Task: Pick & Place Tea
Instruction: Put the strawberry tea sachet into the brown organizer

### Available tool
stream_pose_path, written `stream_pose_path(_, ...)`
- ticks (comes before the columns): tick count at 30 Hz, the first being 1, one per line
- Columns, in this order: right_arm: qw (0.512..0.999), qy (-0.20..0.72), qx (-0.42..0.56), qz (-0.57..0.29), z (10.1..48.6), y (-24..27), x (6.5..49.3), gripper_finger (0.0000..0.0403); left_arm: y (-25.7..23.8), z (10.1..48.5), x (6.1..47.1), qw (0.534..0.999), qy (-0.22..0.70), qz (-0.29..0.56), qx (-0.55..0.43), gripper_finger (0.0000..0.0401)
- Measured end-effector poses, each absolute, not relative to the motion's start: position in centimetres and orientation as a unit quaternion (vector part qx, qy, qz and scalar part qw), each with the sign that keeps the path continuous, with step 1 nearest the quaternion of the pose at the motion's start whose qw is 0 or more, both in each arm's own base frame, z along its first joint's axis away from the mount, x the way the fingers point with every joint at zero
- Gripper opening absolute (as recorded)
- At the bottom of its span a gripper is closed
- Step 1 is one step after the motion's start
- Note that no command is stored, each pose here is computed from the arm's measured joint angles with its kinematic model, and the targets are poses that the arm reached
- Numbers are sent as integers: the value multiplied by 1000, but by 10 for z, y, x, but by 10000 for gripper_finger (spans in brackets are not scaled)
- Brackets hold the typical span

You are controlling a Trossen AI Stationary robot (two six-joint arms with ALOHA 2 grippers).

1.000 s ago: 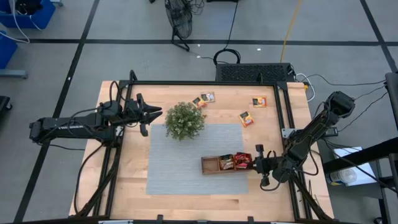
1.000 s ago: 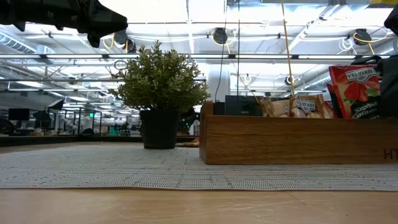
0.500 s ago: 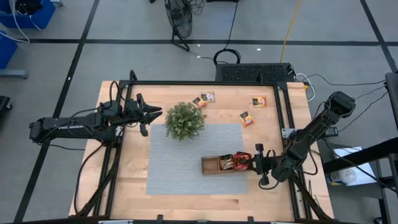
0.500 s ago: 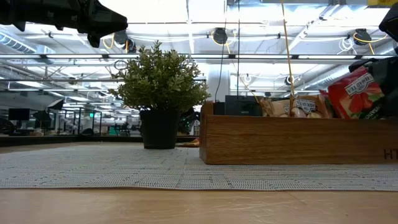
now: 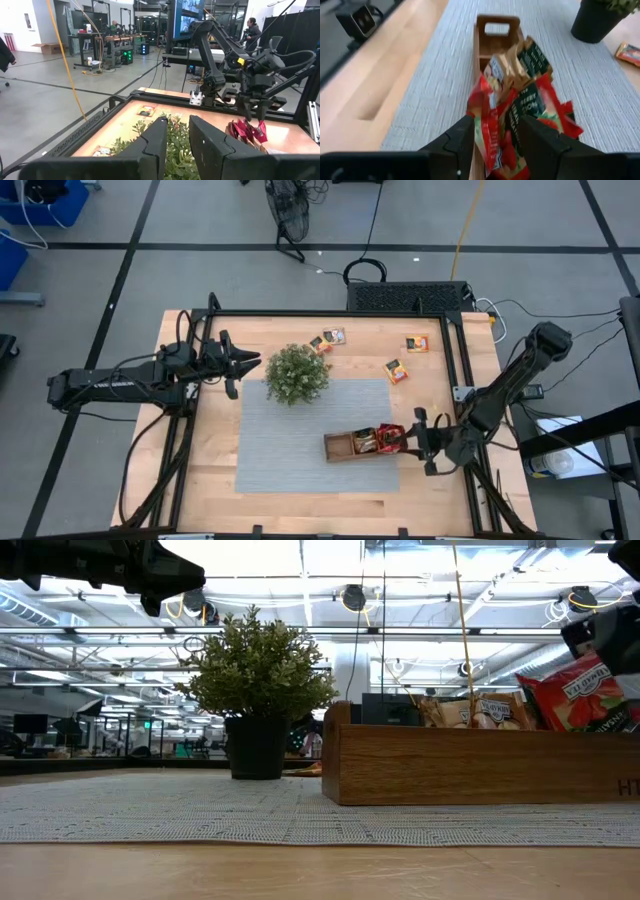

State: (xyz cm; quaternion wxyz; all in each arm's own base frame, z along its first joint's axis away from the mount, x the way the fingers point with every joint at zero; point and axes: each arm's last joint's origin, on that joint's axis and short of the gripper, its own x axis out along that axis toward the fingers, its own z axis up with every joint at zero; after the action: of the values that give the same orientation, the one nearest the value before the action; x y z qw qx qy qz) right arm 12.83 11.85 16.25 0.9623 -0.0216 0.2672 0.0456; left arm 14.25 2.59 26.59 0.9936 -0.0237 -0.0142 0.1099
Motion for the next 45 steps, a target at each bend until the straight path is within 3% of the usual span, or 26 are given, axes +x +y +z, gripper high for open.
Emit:
stream_pose_path(9,976,204,15,70,182,119,128,130,26,266,143,994,-14,110,-24,88)
stream_pose_path(16,980,152,-15,129,192,128,134,117,26,266,143,994,-14,110,-24,88)
stream_pose_path(25,972,191,-40,132,182,130,144,8,26,266,143,994,-14,110,-24,88)
stream_pose_path(34,957,271,-59,89,207,136,167,1,26,266,143,994,-14,110,-24,88)
stream_pose_path(45,928,361,-49,72,190,131,181,0,26,266,143,994,-14,110,-24,88)
